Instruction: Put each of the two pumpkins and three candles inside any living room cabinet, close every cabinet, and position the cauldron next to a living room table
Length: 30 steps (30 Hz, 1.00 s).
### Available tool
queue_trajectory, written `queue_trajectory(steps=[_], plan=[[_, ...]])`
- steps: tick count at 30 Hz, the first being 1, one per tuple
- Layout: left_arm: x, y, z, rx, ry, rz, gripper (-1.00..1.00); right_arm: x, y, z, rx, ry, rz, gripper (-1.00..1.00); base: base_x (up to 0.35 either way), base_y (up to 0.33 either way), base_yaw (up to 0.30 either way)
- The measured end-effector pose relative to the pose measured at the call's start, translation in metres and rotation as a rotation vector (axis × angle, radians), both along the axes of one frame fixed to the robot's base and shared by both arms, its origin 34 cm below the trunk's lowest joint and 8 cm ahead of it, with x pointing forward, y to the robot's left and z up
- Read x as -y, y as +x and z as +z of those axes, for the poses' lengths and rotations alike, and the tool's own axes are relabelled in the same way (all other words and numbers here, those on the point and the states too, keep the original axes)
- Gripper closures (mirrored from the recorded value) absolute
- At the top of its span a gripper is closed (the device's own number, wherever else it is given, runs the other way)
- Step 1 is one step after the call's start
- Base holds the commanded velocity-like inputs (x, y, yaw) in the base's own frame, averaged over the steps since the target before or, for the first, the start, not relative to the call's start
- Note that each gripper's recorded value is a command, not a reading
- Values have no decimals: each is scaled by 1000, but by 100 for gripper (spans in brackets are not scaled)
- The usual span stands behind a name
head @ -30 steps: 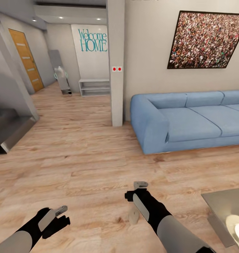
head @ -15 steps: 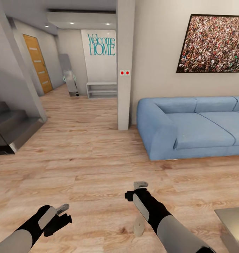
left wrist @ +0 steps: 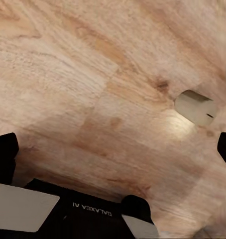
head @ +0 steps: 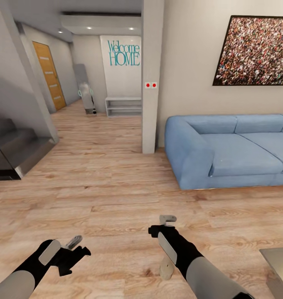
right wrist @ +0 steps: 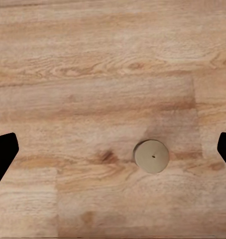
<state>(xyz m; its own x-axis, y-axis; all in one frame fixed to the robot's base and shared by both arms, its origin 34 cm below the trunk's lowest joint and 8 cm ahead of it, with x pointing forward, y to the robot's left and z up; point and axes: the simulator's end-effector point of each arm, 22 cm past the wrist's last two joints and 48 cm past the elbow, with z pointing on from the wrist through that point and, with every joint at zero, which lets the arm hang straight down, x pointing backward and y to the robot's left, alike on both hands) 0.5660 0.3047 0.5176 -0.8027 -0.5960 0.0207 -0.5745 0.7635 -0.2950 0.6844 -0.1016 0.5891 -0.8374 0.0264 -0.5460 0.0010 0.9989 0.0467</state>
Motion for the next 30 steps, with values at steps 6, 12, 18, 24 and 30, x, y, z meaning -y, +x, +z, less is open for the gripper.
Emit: queue_trajectory(steps=[6, 12, 18, 24, 30], plan=[[24, 11, 5, 83, -187, 21, -100, 4, -7, -18, -29, -2, -11, -100, 0, 0, 0], [46, 20, 16, 137, -345, 19, -100, 16, -18, -38, -93, -1, -52, -100, 0, 0, 0], [59, 25, 18, 173, -427, 20, -100, 31, -32, -61, -187, 23, -124, -100, 0, 0, 0], [62, 24, 9, 181, -448, 22, -100, 35, -44, -79, -249, 15, -120, -100, 0, 0, 0], [65, 25, 1, 194, -470, 24, -100, 35, -46, -92, -254, 14, -121, -100, 0, 0, 0]])
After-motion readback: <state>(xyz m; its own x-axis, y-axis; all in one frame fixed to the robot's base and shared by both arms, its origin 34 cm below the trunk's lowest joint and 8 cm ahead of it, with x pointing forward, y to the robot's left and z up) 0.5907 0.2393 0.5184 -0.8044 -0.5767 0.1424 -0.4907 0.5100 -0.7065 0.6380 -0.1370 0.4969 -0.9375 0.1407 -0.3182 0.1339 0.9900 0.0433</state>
